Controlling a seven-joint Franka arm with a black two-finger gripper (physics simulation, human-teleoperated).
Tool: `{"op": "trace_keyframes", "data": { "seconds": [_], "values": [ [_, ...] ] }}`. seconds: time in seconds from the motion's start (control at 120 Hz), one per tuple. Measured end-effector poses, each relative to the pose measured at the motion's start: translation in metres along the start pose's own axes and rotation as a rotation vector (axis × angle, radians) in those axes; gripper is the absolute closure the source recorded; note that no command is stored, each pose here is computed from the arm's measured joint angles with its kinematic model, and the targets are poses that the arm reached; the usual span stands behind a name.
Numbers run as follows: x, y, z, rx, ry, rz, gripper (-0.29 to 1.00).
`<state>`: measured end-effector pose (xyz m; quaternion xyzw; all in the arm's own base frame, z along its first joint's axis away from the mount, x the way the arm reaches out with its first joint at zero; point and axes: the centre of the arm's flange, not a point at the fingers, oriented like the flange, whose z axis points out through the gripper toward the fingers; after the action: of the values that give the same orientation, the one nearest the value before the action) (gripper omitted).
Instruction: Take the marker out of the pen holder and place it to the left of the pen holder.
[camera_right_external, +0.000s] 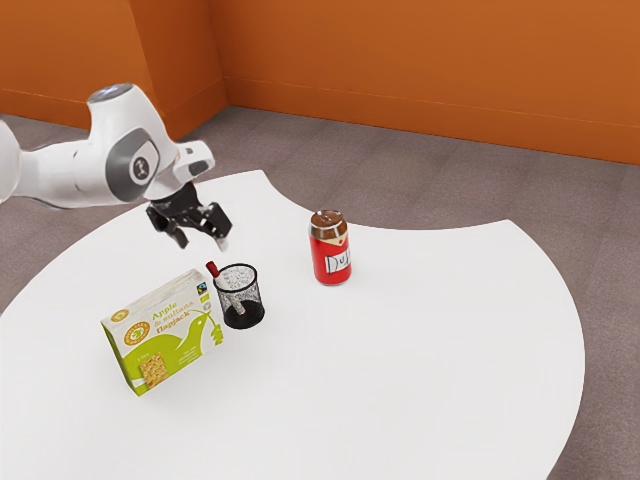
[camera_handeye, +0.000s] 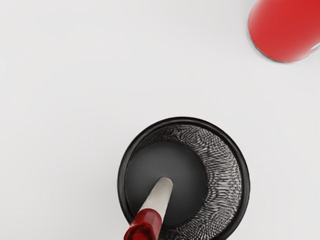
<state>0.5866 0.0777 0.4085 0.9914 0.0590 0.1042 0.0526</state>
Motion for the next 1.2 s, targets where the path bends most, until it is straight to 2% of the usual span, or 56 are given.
{"op": "trace_keyframes", "data": {
  "seconds": [0.5,1.083,1.2],
  "values": [
    [-0.003,0.004,0.038,-0.017,-0.087,0.165,0.0],
    [0.006,-0.005,0.05,-0.014,-0.102,0.247,0.0],
    [0.006,-0.006,0.051,-0.016,-0.103,0.255,0.06]
  ]
}}
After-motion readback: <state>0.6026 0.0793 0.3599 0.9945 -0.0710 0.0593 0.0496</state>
